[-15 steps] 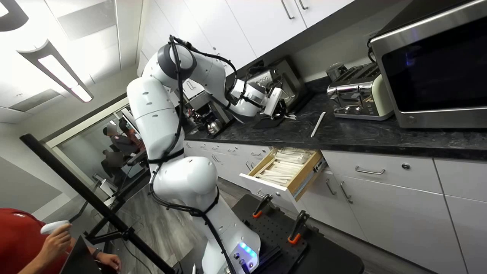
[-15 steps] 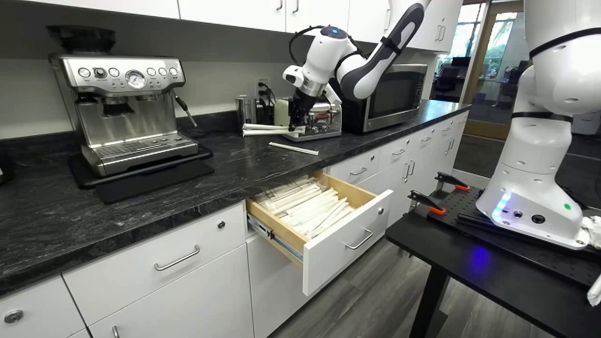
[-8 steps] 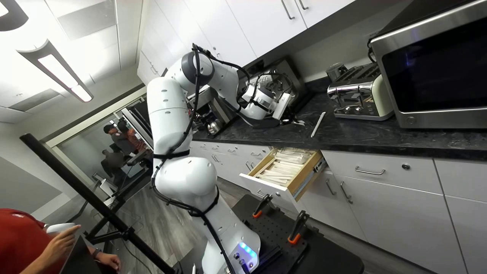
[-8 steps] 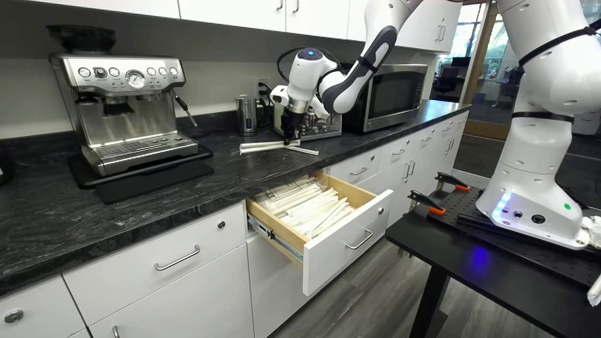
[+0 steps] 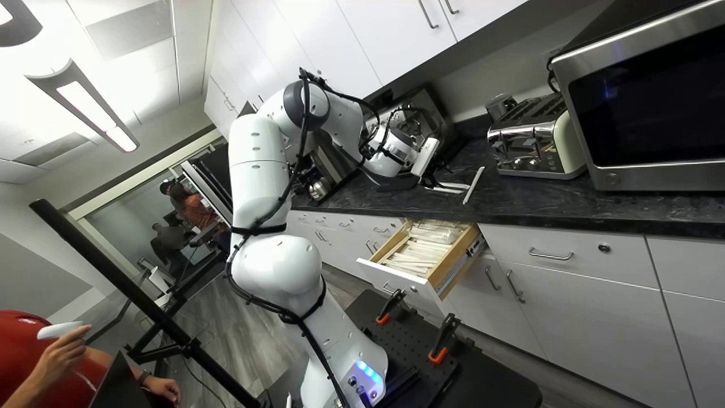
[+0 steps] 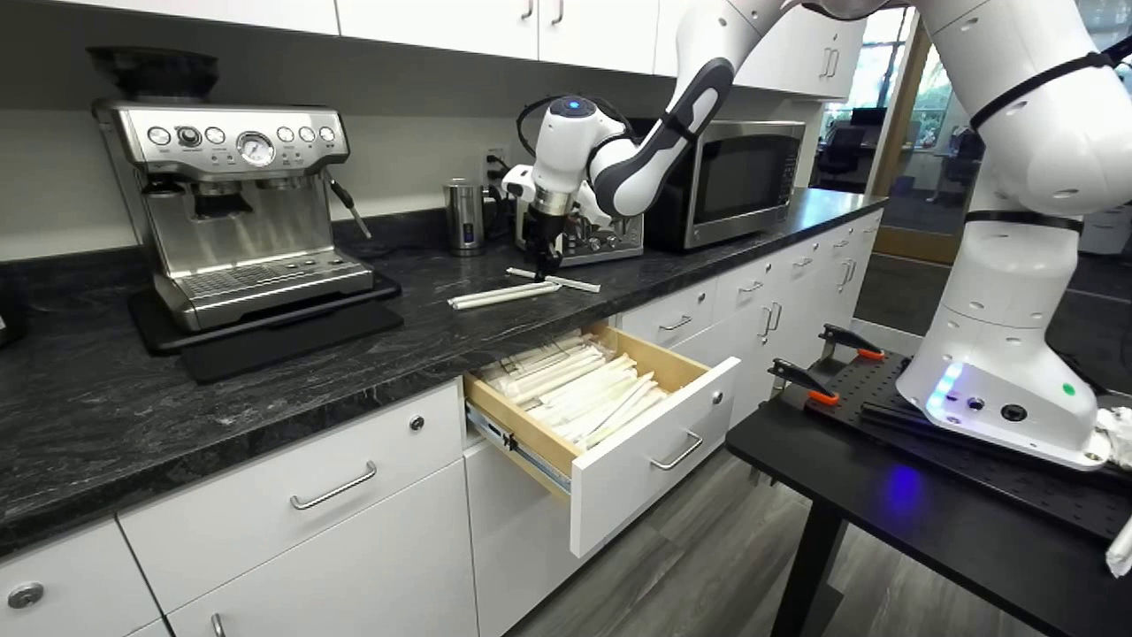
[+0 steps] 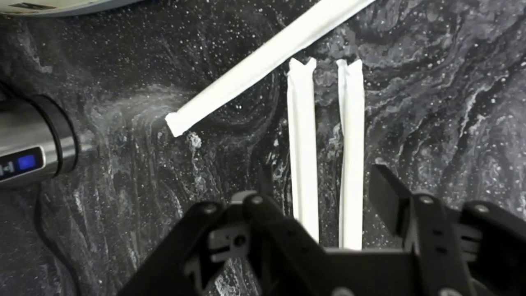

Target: Pick up some objects from the open drawer and put them on the table

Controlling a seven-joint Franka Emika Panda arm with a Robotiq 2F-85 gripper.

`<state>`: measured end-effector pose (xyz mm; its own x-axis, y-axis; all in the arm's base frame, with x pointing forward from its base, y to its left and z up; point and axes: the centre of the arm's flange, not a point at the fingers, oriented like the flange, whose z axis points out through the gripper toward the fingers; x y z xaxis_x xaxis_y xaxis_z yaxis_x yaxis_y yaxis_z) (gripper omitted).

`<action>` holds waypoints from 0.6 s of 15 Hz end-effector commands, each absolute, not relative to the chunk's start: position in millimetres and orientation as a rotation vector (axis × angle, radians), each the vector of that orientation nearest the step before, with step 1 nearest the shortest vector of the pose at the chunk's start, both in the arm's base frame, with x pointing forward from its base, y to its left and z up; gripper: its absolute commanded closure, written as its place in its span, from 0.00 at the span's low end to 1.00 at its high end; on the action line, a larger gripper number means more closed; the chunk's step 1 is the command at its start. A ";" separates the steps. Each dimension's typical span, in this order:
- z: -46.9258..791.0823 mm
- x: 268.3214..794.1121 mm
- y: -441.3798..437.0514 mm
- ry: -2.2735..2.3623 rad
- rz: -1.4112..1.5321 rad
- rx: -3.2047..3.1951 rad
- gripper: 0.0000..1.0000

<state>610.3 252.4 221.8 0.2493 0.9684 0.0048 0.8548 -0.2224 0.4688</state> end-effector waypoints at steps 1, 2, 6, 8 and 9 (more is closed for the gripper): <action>247.0 604.4 249.4 1.656 0.434 2.154 0.05; 258.2 595.1 261.5 1.675 0.441 2.151 0.00; 285.1 574.0 273.1 1.715 0.510 2.126 0.00; 294.7 566.0 279.4 1.710 0.535 2.112 0.00; 298.6 563.7 280.8 1.702 0.548 2.104 0.00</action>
